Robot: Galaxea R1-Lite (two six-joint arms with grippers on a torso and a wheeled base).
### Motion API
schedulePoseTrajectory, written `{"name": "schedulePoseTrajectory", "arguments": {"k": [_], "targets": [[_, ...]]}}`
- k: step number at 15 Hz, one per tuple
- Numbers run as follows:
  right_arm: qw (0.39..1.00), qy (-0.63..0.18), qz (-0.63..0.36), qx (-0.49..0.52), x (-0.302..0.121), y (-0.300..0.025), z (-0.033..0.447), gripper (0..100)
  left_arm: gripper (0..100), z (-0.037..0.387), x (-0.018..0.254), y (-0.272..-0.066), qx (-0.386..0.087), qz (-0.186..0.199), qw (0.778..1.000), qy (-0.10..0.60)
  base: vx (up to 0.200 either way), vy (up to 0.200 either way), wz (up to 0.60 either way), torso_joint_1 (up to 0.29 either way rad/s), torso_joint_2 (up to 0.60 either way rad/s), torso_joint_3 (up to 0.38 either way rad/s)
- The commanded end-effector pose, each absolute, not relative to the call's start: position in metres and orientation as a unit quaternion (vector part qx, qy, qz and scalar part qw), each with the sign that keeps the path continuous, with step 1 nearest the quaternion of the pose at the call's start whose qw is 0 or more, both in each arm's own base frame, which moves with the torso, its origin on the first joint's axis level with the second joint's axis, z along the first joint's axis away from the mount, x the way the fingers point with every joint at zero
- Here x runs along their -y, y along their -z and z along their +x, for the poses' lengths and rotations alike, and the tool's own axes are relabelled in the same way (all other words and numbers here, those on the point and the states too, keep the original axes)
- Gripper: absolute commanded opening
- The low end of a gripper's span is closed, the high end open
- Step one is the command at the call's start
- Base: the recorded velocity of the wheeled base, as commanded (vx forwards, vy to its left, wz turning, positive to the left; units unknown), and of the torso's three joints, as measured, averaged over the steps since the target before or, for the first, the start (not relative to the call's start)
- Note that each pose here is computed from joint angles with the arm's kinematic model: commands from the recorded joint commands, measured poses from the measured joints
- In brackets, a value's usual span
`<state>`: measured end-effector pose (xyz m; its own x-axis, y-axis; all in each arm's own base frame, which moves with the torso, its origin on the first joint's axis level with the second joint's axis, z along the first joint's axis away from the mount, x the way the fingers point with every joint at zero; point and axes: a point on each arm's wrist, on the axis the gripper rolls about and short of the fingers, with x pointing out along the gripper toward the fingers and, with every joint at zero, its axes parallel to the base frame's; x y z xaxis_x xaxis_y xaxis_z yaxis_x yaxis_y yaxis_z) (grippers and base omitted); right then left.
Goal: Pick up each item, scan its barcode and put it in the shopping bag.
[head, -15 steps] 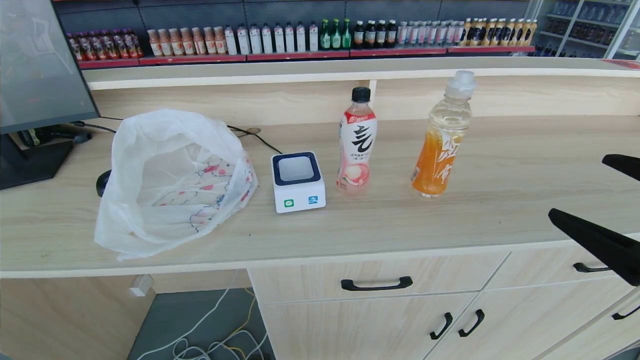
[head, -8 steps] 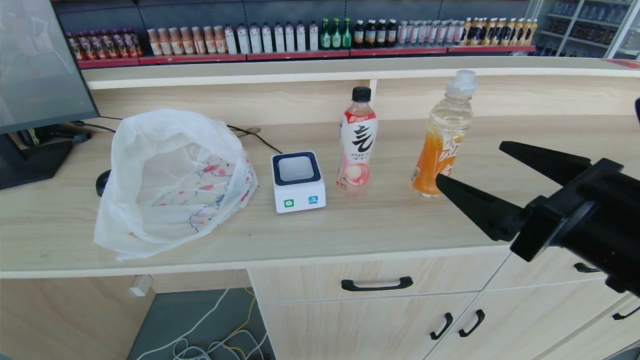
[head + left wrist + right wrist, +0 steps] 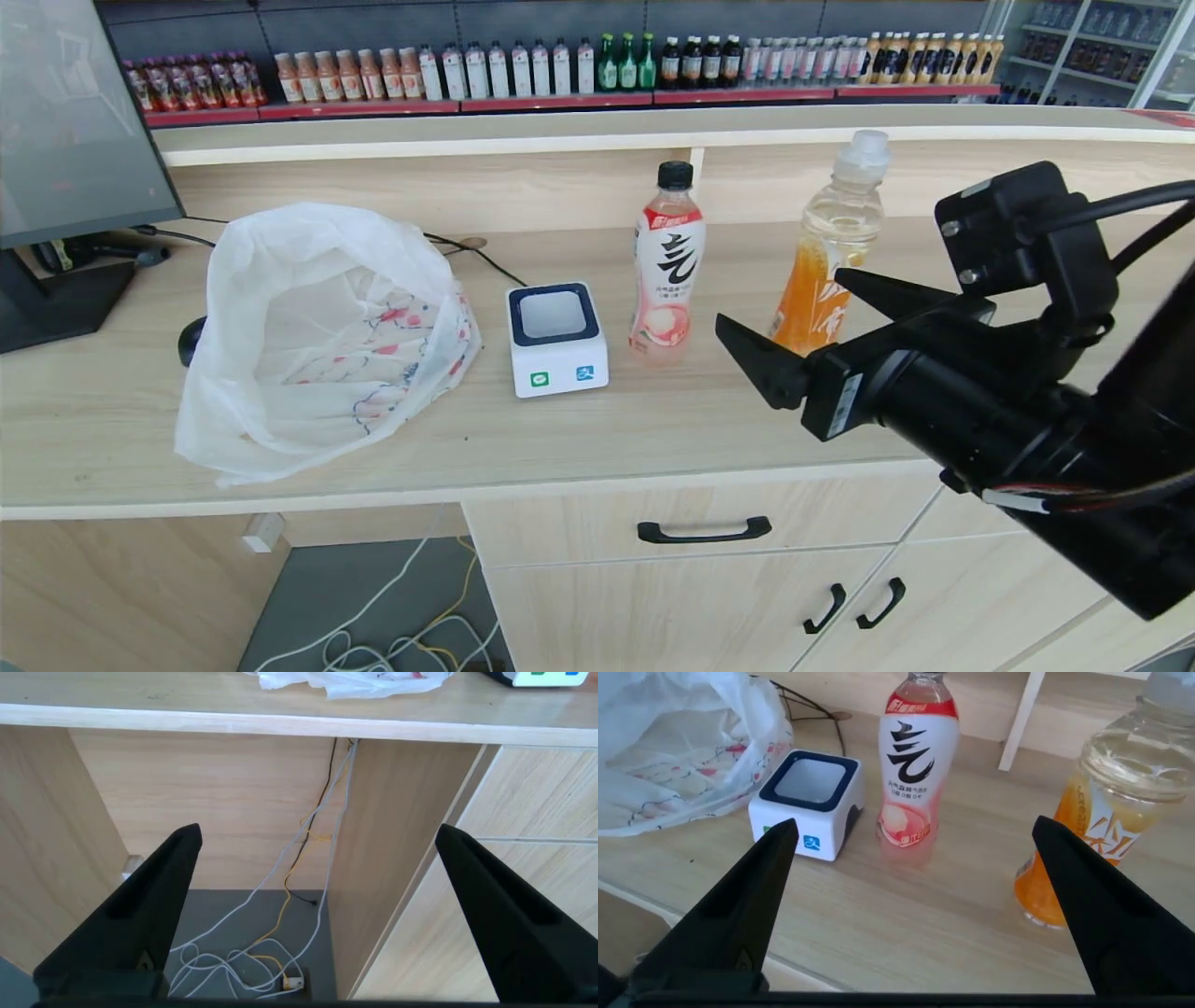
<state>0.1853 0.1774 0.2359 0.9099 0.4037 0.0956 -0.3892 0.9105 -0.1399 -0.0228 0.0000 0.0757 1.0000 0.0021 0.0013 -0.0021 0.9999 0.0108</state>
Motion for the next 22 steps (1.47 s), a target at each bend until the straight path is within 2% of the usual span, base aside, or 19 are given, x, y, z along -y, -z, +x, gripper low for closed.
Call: {"name": "schedulePoseTrajectory", "arguments": {"k": [1, 6, 22], "targets": [[0.977, -0.198, -0.073, 0.040, -0.188, -0.217, 0.201, 100, 100, -0.023, 0.000, -0.076, 0.001, 0.005, 1.000, -0.001, 0.000, 0.000, 0.00, 0.000, 0.00, 0.000], [0.986, -0.152, -0.025, 0.072, -0.205, -0.218, 0.232, 100, 100, -0.023, 0.000, -0.076, 0.002, 0.005, 1.000, -0.002, 0.000, 0.000, 0.00, 0.000, 0.00, 0.000], [0.988, -0.138, -0.006, 0.074, -0.238, -0.206, 0.286, 100, 100, -0.023, 0.000, -0.076, 0.001, 0.005, 1.000, -0.002, 0.000, 0.000, 0.00, 0.000, 0.00, 0.000]]}}
